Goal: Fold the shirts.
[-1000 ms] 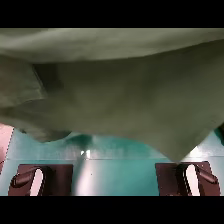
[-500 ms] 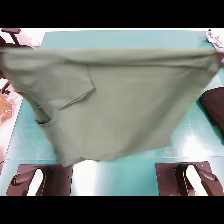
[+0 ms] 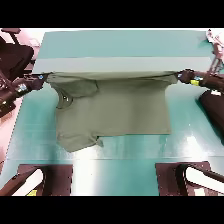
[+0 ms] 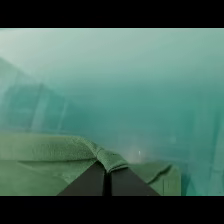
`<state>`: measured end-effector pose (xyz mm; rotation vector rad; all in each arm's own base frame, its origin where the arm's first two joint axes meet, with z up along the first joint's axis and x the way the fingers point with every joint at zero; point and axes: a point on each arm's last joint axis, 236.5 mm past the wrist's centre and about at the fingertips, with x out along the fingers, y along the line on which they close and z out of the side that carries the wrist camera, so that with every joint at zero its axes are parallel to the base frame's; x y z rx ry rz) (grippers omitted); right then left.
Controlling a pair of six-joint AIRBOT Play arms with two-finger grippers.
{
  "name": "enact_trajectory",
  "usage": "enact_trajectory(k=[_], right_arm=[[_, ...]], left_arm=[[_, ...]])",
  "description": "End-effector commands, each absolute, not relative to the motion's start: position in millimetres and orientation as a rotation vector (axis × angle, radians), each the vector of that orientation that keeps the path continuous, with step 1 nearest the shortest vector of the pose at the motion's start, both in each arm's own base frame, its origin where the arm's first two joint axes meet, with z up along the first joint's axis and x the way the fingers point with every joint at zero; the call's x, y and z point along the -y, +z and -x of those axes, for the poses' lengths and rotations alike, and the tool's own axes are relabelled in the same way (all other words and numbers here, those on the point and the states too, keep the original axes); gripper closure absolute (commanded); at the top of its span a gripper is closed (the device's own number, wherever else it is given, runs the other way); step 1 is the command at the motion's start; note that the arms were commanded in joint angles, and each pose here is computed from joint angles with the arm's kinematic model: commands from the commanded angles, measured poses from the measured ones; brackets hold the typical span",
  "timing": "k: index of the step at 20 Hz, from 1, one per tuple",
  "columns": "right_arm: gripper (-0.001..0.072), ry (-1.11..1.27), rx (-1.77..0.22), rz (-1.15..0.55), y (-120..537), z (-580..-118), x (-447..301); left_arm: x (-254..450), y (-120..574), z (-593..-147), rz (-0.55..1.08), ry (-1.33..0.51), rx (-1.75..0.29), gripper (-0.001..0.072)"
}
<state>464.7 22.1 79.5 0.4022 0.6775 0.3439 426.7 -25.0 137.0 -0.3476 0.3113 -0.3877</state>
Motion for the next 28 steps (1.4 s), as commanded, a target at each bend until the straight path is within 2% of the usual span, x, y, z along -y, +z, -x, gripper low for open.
enact_trajectory(k=[1, 4, 8, 11, 14, 24, 28], right_arm=[[0.0688, 0.396, -0.730, -0.390, 56, -490, -35], [0.0688, 0.437, -0.819, -0.437, 32, -480, -36], [0.0688, 0.525, -0.945, -0.504, 7, -456, -43], [0.0688, 0.525, -1.027, -0.539, -13, -445, -39], [0.0689, 0.516, -1.094, -0.506, -30, -434, -35], [0.0688, 0.511, -1.144, -0.546, -50, -432, -36], [0.0687, 0.531, -1.167, -0.560, -53, -426, -39]], left_arm=[[21, 110, -444, 0.364, -0.394, -0.300, 0.0677], [36, 71, -422, 0.239, -0.474, -0.464, 0.0677], [32, 24, -395, 0.165, -0.470, -0.684, 0.0677], [31, 18, -390, 0.131, -0.482, -0.711, 0.0677], [30, 15, -390, 0.123, -0.482, -0.717, 0.0677], [68, -29, -381, 0.143, -0.580, -0.846, 0.0677], [71, -36, -383, 0.138, -0.564, -0.865, 0.0677]])
